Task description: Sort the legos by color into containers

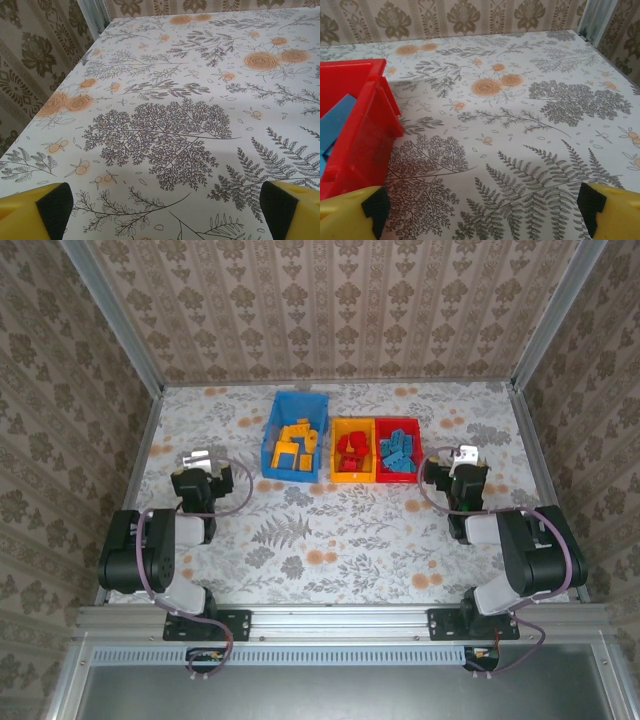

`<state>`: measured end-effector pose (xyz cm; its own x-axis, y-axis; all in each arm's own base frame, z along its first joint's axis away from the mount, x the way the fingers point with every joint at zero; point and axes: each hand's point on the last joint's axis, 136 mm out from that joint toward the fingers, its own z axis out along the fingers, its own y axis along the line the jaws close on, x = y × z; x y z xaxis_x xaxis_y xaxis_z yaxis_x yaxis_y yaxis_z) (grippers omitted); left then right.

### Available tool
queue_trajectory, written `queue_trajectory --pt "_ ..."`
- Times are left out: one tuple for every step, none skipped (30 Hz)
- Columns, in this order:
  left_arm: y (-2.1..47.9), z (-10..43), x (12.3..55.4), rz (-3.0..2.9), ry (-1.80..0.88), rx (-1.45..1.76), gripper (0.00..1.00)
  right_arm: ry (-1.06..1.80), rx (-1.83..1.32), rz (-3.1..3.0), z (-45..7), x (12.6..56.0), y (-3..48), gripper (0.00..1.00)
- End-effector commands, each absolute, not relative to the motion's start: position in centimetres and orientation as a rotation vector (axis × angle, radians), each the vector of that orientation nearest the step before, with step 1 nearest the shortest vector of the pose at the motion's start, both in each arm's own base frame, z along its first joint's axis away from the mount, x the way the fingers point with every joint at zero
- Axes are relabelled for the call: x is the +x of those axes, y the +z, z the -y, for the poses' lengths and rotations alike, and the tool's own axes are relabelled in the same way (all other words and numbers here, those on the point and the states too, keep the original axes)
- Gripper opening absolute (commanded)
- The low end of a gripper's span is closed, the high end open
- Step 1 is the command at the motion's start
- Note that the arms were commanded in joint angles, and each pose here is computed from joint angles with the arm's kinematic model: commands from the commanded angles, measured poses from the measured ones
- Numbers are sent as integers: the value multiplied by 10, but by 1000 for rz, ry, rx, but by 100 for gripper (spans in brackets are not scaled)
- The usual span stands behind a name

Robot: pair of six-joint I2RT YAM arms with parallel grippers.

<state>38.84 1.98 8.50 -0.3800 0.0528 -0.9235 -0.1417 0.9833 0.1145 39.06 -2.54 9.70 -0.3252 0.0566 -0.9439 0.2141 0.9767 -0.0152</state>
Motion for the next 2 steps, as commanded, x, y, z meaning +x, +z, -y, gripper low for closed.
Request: queue_trajectory --pt "97 -18 394 -1909 202 -50 100 -136 154 -1897 19 396 100 100" --pt "97 -18 394 -1908 203 -49 100 -135 150 -1898 18 396 100 100"
